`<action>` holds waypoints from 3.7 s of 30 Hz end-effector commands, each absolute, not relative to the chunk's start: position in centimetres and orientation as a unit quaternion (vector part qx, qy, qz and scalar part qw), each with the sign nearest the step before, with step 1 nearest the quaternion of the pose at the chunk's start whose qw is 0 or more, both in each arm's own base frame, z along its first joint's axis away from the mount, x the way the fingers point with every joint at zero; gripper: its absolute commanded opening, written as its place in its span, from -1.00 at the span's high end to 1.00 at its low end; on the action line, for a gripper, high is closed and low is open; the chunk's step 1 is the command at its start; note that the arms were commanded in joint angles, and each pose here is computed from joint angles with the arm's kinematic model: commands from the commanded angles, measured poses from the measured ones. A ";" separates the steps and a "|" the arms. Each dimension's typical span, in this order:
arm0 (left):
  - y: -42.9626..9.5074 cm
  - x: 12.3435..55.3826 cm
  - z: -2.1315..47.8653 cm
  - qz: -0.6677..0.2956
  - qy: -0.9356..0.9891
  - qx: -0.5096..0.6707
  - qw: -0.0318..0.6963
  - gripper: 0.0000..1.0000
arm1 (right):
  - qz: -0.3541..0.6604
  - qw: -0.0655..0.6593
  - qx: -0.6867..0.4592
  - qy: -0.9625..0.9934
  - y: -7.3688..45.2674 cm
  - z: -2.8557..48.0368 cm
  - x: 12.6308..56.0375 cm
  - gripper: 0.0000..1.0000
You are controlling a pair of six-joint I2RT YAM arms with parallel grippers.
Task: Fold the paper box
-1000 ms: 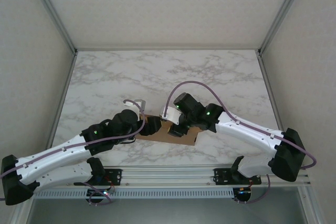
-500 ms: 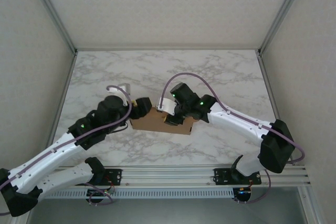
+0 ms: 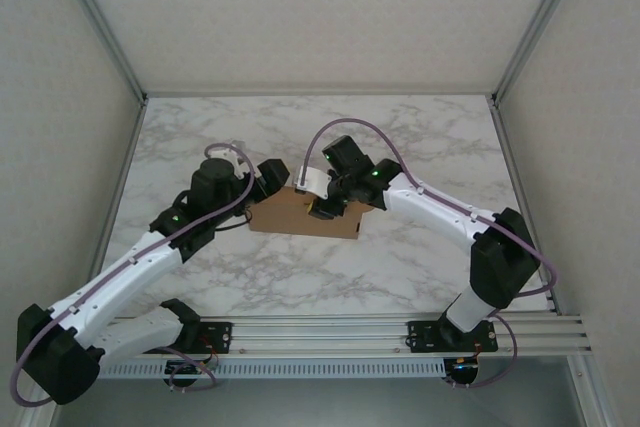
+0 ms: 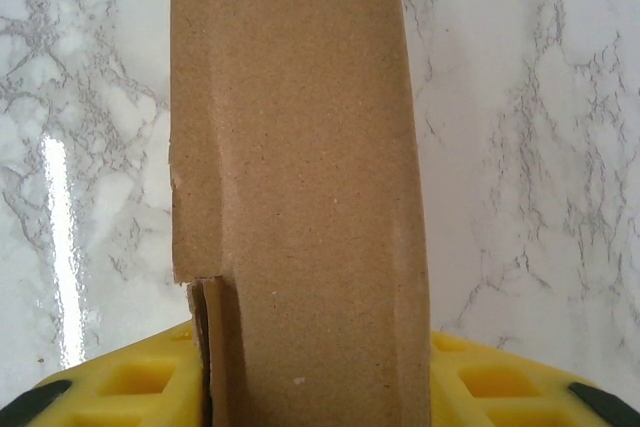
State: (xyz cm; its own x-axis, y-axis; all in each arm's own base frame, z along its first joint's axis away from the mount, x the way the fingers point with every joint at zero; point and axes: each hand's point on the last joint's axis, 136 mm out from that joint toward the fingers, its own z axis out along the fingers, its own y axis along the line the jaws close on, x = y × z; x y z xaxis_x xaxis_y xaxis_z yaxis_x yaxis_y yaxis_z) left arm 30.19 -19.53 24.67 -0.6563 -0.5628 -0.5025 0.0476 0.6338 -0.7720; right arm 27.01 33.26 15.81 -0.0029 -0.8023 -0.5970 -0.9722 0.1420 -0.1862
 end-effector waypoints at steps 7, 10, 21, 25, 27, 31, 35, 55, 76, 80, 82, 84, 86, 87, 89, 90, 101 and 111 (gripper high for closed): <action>-20.5 29.8 22.2 -0.437 0.811 -0.178 0.346 -0.65 | 0.125 0.260 -0.654 0.699 32.5 12.3 27.4 0.01; -20.3 29.9 20.4 -0.425 0.818 -0.187 0.339 -0.65 | 0.131 0.253 -0.651 0.704 32.5 12.3 27.3 -0.19; -20.0 29.8 19.5 -0.412 0.826 -0.187 0.337 -0.63 | 0.181 0.338 -0.598 0.704 32.7 18.8 27.3 -0.96; -19.7 29.5 18.7 -0.405 0.830 -0.189 0.335 -0.64 | 0.165 0.404 -0.548 0.714 31.6 22.8 28.1 -0.98; -19.5 29.5 18.7 -0.402 0.830 -0.188 0.338 -0.64 | 0.124 0.435 -0.487 0.747 29.8 24.4 29.8 -0.98; -19.3 29.4 18.9 -0.397 0.830 -0.186 0.344 -0.64 | 0.015 0.450 -0.298 0.842 22.9 27.6 33.1 -0.97; -19.2 29.3 19.0 -0.393 0.832 -0.183 0.346 -0.64 | 0.073 0.476 -0.142 0.865 19.3 28.5 32.1 -0.98; -18.5 28.9 18.3 -0.375 0.840 -0.180 0.348 -0.69 | 0.306 0.223 0.029 0.925 20.9 20.3 26.6 -0.17; -18.7 28.6 17.8 -0.379 0.842 -0.181 0.338 -0.70 | 0.296 0.162 0.029 0.941 22.2 14.7 26.6 0.27; -18.5 28.6 17.9 -0.373 0.844 -0.182 0.341 -0.70 | 0.239 0.164 0.010 0.957 20.9 13.3 26.2 0.35; -18.4 28.6 18.0 -0.370 0.844 -0.182 0.342 -0.72 | 0.229 0.161 0.007 0.960 20.6 12.8 26.0 0.36; -18.2 28.7 18.3 -0.364 0.846 -0.181 0.346 -0.78 | 0.221 0.158 0.002 0.962 20.6 12.3 25.8 0.36; -17.8 28.8 18.9 -0.352 0.848 -0.176 0.355 -0.83 | 0.204 0.157 -0.004 0.966 20.3 11.8 25.6 0.36; -17.6 28.9 19.4 -0.347 0.848 -0.173 0.361 -0.86 | 0.197 0.159 -0.007 0.967 20.3 11.7 25.6 0.36; -17.2 29.2 21.2 -0.341 0.845 -0.165 0.377 -0.89 | 0.185 0.165 -0.012 0.969 20.2 11.7 25.6 0.37; -17.0 29.2 22.0 -0.340 0.843 -0.161 0.385 -0.90 | 0.181 0.169 -0.015 0.969 20.2 11.9 25.6 0.37; -11.2 30.6 24.8 -0.278 0.830 -0.193 0.443 -0.90 | 0.168 0.185 -0.027 0.968 20.1 12.0 25.4 0.40; -11.6 32.5 22.7 -0.292 0.832 -0.197 0.429 -0.89 | 0.171 0.188 -0.031 0.967 20.2 11.9 24.9 0.41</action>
State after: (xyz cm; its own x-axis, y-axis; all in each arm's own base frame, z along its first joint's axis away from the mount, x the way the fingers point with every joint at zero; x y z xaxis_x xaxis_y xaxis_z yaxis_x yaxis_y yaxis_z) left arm 31.98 -11.34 23.12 -0.5471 -0.5906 -0.5932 -0.0987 0.7492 -0.6549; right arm 27.89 22.95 17.01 -0.8636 0.0821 -0.4975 -0.1787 0.8728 0.4542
